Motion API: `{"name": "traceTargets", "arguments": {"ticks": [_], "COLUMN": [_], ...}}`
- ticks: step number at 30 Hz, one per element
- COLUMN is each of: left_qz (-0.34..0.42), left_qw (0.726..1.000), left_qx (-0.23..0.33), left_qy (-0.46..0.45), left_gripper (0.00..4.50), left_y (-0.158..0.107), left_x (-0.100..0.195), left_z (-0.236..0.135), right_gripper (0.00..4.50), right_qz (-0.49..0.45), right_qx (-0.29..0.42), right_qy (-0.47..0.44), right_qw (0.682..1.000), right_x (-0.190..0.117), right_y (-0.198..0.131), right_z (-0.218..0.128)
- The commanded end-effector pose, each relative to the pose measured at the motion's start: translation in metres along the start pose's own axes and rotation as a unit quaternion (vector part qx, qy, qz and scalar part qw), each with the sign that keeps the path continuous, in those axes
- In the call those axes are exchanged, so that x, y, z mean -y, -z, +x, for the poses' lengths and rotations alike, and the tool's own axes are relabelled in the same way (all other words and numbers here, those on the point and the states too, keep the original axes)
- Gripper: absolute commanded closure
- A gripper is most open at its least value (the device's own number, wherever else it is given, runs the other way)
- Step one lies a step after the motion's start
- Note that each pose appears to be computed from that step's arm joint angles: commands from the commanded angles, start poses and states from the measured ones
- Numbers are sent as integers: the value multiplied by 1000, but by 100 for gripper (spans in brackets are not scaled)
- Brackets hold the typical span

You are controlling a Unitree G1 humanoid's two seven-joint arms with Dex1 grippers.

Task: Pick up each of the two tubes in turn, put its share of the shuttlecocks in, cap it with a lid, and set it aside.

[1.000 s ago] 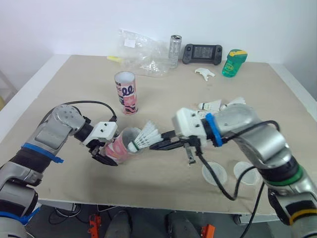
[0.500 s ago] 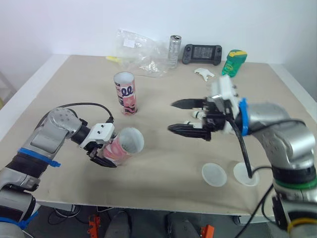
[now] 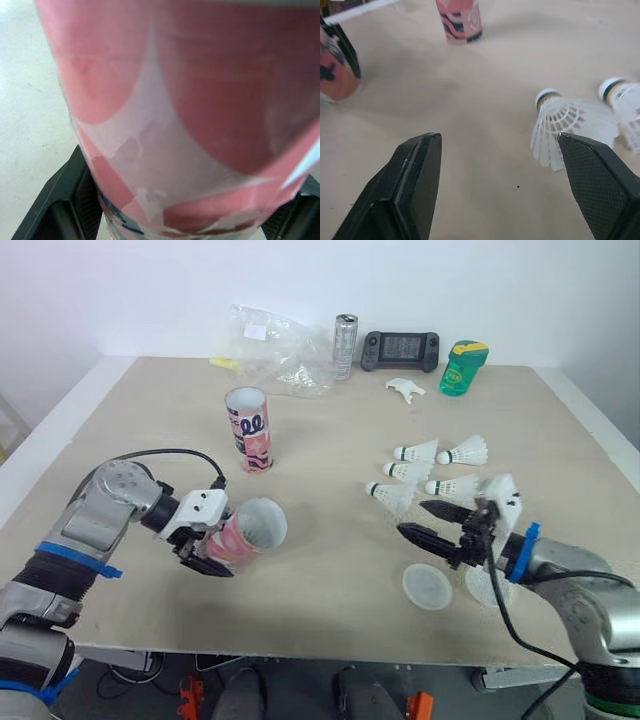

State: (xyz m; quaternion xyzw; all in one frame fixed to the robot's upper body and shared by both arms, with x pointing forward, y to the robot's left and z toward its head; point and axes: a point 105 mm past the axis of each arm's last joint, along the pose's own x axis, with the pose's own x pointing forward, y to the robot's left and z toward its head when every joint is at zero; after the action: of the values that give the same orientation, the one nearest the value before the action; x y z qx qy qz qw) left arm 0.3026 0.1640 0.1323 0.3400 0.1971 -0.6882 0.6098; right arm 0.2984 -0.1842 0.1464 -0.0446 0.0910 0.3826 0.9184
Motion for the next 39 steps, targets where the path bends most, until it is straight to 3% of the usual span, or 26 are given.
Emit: {"name": "traceTargets", "arguments": {"ticks": [1, 11, 14, 16, 18, 21, 22, 28, 32, 39], "left_qz": [-10, -11, -12, -13, -13, -14, -14, -12, -8, -6], "left_qw": [1000, 1000, 1000, 1000, 1000, 1000, 1000, 1000, 1000, 1000], "left_qx": [-21, -16, -15, -15, -14, -13, -13, -13, -14, -13], "left_qy": [11, 10, 9, 7, 7, 6, 7, 9, 12, 11], "left_gripper": [84, 84, 84, 84, 84, 84, 84, 84, 84, 84], "left_y": [9, 4, 3, 2, 1, -1, -1, -4, -6, -8], "left_x": [2, 4, 4, 5, 5, 6, 6, 6, 4, 2], "left_z": [7, 8, 8, 8, 8, 8, 8, 9, 9, 10], "right_gripper": [52, 52, 137, 234, 285, 434, 446, 446, 446, 446], "right_qz": [-22, -31, -29, -28, -32, -39, -47, -130, -247, -334], "right_qx": [-10, -21, -7, 1, 4, 19, 29, 97, 113, 26], "right_qy": [32, 27, 36, 24, 3, -37, -53, -171, -297, -371], "right_qw": [999, 999, 999, 999, 999, 998, 997, 972, 916, 866], "right_x": [15, 23, 28, 25, 17, 0, -7, -62, -114, -128], "right_y": [1, 5, -2, -5, -6, -13, -19, -78, -122, -102], "right_z": [11, 48, 53, 52, 49, 43, 40, 30, 23, 36]}}
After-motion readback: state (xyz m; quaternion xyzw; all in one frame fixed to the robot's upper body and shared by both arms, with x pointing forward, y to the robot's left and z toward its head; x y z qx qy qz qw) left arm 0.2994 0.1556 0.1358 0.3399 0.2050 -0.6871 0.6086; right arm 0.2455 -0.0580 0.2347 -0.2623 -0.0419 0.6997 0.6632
